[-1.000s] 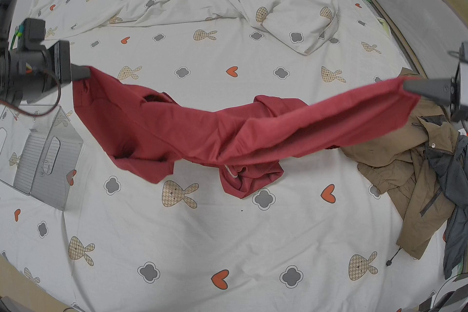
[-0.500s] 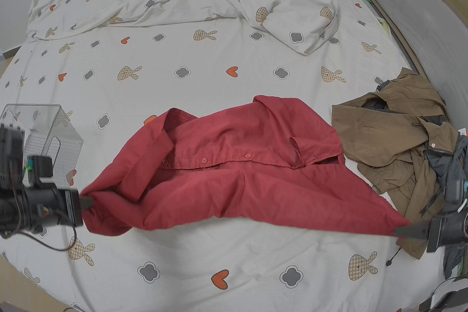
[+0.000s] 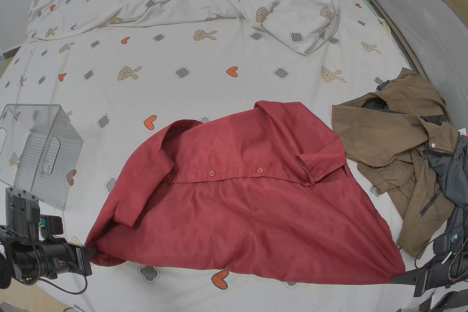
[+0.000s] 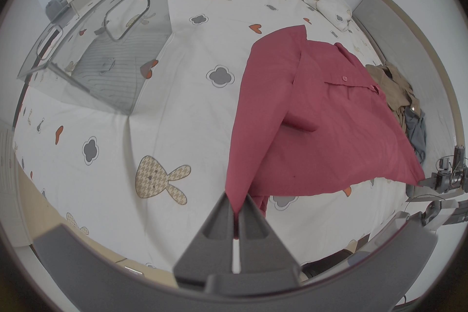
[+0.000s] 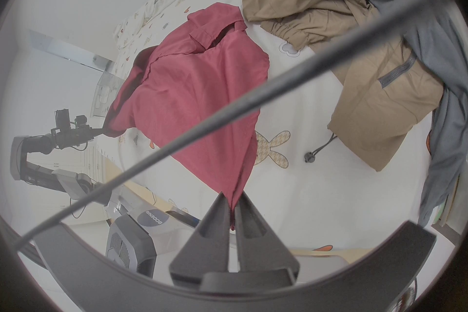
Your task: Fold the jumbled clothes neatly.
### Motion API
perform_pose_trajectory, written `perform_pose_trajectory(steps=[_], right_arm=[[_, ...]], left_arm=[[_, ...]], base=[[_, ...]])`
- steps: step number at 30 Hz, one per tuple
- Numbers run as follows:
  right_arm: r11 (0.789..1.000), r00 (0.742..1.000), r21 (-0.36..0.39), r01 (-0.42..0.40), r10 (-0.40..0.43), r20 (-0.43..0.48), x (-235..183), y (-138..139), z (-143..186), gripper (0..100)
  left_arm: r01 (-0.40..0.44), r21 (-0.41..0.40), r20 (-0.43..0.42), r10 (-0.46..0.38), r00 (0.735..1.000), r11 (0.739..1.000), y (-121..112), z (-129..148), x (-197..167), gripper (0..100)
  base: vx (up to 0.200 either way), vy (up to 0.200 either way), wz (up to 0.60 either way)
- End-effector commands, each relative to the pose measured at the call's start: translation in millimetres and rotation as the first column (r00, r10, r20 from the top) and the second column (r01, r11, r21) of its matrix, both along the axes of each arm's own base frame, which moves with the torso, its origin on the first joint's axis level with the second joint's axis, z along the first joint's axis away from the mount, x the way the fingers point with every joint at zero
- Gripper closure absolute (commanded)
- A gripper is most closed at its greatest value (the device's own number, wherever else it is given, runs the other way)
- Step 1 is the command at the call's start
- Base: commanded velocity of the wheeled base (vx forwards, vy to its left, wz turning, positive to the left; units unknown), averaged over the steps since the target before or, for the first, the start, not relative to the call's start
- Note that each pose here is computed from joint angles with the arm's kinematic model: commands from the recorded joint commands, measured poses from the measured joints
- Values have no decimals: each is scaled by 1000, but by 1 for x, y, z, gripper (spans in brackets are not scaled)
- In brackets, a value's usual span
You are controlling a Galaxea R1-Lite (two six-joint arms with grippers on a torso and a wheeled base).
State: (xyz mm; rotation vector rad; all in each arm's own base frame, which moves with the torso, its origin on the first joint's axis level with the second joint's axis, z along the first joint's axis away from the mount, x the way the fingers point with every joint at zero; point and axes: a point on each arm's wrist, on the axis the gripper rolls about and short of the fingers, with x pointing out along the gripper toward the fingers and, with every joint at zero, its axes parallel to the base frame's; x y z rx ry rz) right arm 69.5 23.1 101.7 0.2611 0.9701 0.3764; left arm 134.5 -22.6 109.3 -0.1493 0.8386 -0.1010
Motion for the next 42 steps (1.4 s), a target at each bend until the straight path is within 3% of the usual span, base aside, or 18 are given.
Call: perform_pose_trajectory(steps=[1, 4, 11, 12, 17, 19, 20, 21, 24, 28, 30, 35, 36, 38, 42], right_arm=[[1000, 1000, -5, 0, 0, -15, -2, 0, -3, 100], [1000, 1000, -10, -9, 9, -24, 3, 1, -4, 100], [1000, 1000, -9, -11, 11, -5, 9, 3, -3, 100], [1000, 1000, -7, -10, 10, 1, 9, 3, -2, 0], [1000, 999, 0, 5, -5, 44, 12, 2, 5, 0], [1000, 990, 21, 15, -17, 139, 17, 3, 25, 0], [1000, 990, 21, 15, -17, 139, 17, 3, 25, 0], [999, 976, 42, 21, -30, 216, 20, 3, 42, 0], [998, 956, 66, 13, -31, 291, 28, 5, 65, 0], [997, 953, 77, -12, -12, 303, 42, 9, 77, 0], [996, 962, 78, -30, 8, 273, 65, 16, 80, 0], [993, 939, 93, -77, 41, 341, 143, 45, 87, 0], [993, 939, 93, -77, 41, 341, 143, 45, 87, 0], [990, 941, 104, -95, 56, 332, 165, 59, 81, 0], [985, 946, 120, -123, 80, 313, 165, 71, 78, 0]], left_arm=[[-5, -1, 4, 5, 1000, 1000, 2, 0, -6, 100], [-7, 16, -59, 8, 998, 1000, 3, -8, -13, 100], [10, 26, -57, -8, 998, 1000, 2, -8, -9, 100], [13, 25, -47, -12, 999, 1000, 1, -6, -8, 0], [13, 16, 44, -14, 999, 1000, 0, 10, -2, 0], [15, 4, 163, -15, 987, 1000, 0, 35, 2, 0], [15, 4, 163, -15, 987, 1000, 0, 35, 2, 0], [13, -6, 243, -11, 970, 1000, -1, 54, 5, 0], [13, -16, 327, -7, 945, 1000, -3, 80, 16, 0], [61, -21, 323, -51, 945, 998, -15, 89, 39, 0], [100, -21, 299, -89, 950, 995, -28, 88, 59, 0], [184, 4, 221, -181, 958, 983, -72, 75, 119, 0], [184, 4, 221, -181, 958, 983, -72, 75, 119, 0], [162, 80, 210, -175, 962, 984, -97, 66, 136, 0], [111, 163, 227, -146, 963, 980, -122, 61, 154, 0]], base=[[0, 0, 0], [0, 0, 0], [0, 0, 0], [0, 0, 0], [0, 0, 0], [0, 0, 0], [0, 0, 0], [0, 0, 0], [0, 0, 0], [0, 0, 0], [0, 0, 0], [0, 0, 0], [0, 0, 0], [0, 0, 0], [0, 0, 0]])
